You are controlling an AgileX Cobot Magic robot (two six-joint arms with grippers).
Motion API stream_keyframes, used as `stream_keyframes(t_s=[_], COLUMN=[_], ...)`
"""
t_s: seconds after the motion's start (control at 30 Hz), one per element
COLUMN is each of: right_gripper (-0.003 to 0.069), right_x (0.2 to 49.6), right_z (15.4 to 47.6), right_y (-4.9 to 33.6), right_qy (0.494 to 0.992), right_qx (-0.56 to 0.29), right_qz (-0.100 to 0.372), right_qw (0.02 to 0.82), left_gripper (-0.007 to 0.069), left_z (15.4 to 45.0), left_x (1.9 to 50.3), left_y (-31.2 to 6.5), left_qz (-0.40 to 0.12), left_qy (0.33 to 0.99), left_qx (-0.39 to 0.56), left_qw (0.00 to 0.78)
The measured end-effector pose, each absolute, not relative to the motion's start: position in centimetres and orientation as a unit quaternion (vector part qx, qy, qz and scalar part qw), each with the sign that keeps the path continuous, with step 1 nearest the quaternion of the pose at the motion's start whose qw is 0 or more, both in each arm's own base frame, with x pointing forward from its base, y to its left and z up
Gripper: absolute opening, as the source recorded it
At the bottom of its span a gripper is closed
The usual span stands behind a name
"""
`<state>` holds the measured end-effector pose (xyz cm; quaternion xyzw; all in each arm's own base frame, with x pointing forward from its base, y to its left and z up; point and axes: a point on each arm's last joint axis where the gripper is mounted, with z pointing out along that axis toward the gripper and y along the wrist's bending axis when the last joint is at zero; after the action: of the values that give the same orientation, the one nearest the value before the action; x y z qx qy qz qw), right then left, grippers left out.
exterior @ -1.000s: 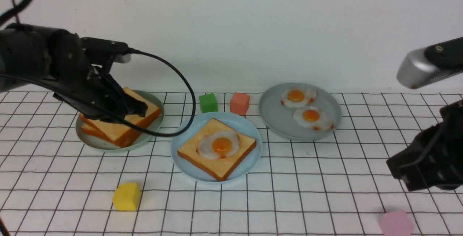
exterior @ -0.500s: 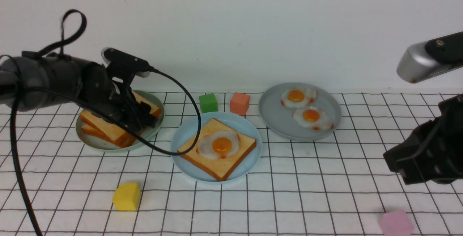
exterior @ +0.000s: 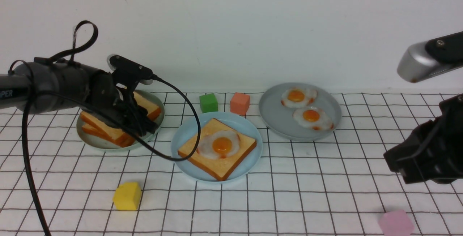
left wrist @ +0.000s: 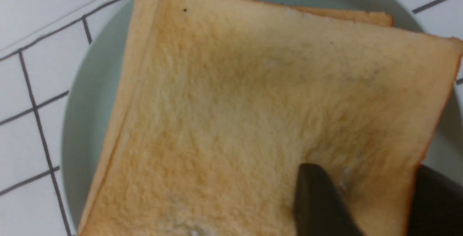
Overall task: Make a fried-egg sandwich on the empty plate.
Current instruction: Use the left arm to grab a slice of bread, then use the left arm to place a slice of bread on the fried egg in the middle
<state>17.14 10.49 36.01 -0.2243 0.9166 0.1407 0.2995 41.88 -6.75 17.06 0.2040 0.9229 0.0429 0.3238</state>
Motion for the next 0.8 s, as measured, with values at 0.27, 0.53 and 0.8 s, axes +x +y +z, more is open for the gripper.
stream_keyframes(t_s=[0.27,0.53,0.8], right_gripper=[0.009,0.01,0.0102], right_x=[17.1,16.9,15.1], right_z=[36.0,36.1,37.7], right_y=[10.5,10.4,9.4], right_qy=[0.918,0.918,0.904], right_qx=[-0.223,-0.22,-0.217], right_qz=[0.141,0.142,0.151], right_qw=[0.296,0.298,0.337], left_gripper=[0.0166,0.0017,0.0017], left_z=[18.3,24.6,28.1], left_x=[41.5,39.5,37.1], left_y=[-6.7,-6.4,-8.4], left_qz=[0.052,0.057,0.044], left_qy=[0.92,0.903,0.894], left_qx=[0.215,0.206,0.223], left_qw=[0.324,0.373,0.386])
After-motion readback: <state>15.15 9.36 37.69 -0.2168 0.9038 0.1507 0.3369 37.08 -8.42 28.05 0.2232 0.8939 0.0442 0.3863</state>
